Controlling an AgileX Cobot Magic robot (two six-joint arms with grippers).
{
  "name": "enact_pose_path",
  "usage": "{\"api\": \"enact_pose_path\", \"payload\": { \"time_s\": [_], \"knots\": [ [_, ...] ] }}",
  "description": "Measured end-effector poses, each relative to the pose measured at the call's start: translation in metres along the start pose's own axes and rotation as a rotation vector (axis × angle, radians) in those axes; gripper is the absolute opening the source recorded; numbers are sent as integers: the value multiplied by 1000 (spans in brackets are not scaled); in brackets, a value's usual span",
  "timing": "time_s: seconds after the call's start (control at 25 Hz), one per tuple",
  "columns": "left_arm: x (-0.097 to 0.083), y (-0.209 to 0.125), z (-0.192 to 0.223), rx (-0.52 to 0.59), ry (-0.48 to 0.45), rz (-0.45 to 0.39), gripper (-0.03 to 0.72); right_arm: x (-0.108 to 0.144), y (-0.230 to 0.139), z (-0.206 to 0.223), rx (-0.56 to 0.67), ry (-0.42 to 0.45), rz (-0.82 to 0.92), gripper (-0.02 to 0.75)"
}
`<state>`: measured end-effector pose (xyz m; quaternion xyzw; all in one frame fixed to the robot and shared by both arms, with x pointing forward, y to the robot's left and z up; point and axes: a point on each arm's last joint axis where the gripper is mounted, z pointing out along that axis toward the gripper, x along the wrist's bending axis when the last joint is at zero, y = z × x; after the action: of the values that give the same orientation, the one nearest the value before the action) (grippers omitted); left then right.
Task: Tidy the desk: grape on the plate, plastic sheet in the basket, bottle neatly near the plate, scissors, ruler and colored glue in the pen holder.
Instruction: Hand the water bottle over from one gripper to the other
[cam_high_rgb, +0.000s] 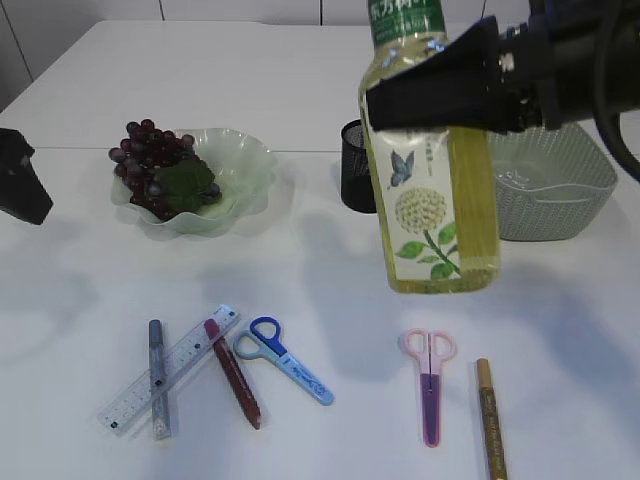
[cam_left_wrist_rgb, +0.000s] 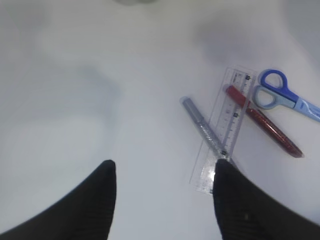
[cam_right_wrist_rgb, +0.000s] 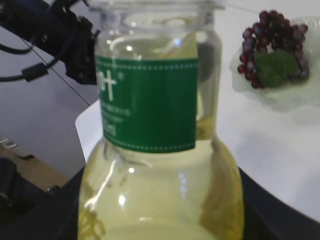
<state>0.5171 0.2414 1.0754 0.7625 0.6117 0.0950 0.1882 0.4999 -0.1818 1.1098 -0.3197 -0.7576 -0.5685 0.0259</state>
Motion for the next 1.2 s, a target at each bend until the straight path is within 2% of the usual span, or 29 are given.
{"api": "enact_pose_path", "payload": {
  "time_s": [0.12,0.24,0.4,0.6,0.68,1.0,1.12,1.2],
  "knots": [
    [2,0,0,-3,20,13,443,2,6,0,-67,24,-37,471],
    [3,6,0,-66,31,18,442,4,7,0,-72,43,-77,471],
    [0,15,2,-163,-3,-16,435,7,6,-1,-64,71,-96,471],
    [-2,28,11,-424,-1,-31,433,7,6,-1,-64,74,-102,471],
    [-5,25,20,-487,1,-18,432,7,6,-1,-64,74,-104,471],
    [-34,-2,53,-754,-23,24,432,5,6,0,-71,48,-104,471],
    [-42,-13,58,-861,-62,-9,432,5,7,-1,-75,49,-102,471],
    [-46,-18,57,-929,-132,-59,431,5,7,-1,-77,48,-100,471]
  ]
}}
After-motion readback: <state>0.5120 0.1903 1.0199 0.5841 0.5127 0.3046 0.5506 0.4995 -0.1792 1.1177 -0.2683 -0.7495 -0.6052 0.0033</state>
